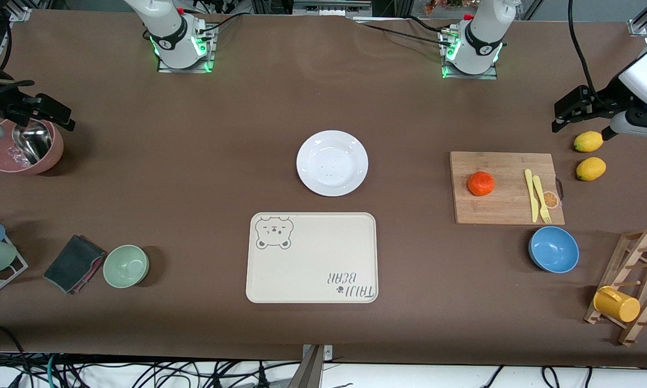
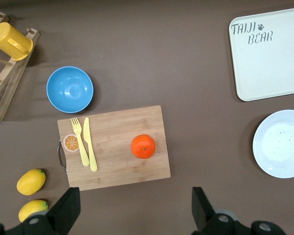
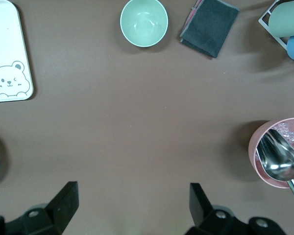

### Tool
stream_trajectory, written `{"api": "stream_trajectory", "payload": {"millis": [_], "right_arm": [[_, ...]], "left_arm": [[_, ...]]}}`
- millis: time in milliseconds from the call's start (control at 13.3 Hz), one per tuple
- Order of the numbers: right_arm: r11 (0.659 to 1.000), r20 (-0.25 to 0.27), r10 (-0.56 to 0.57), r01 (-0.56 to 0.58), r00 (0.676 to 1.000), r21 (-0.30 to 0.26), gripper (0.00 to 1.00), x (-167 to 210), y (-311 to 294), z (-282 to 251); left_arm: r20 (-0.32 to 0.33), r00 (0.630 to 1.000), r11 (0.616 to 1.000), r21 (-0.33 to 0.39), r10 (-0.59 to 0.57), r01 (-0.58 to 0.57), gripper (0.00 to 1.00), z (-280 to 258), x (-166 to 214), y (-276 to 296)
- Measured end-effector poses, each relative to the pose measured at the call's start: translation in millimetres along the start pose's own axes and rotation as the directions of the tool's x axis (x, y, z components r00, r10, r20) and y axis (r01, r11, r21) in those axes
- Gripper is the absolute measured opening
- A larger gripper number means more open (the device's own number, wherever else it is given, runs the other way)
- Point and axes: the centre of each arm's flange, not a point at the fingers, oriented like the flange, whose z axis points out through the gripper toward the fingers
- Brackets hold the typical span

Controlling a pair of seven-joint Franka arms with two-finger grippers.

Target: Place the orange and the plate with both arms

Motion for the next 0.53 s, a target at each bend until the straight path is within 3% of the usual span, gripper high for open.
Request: {"api": "stream_trajectory", "payload": {"millis": [527], "right_arm": [[1.000, -0.001, 0.000, 0.000, 1.000, 0.000, 1.00, 0.1, 0.0, -0.1]], "left_arm": [[0.007, 1.000, 1.000, -0.001, 0.000, 0.000, 1.00, 0.6, -0.7, 0.0]]}}
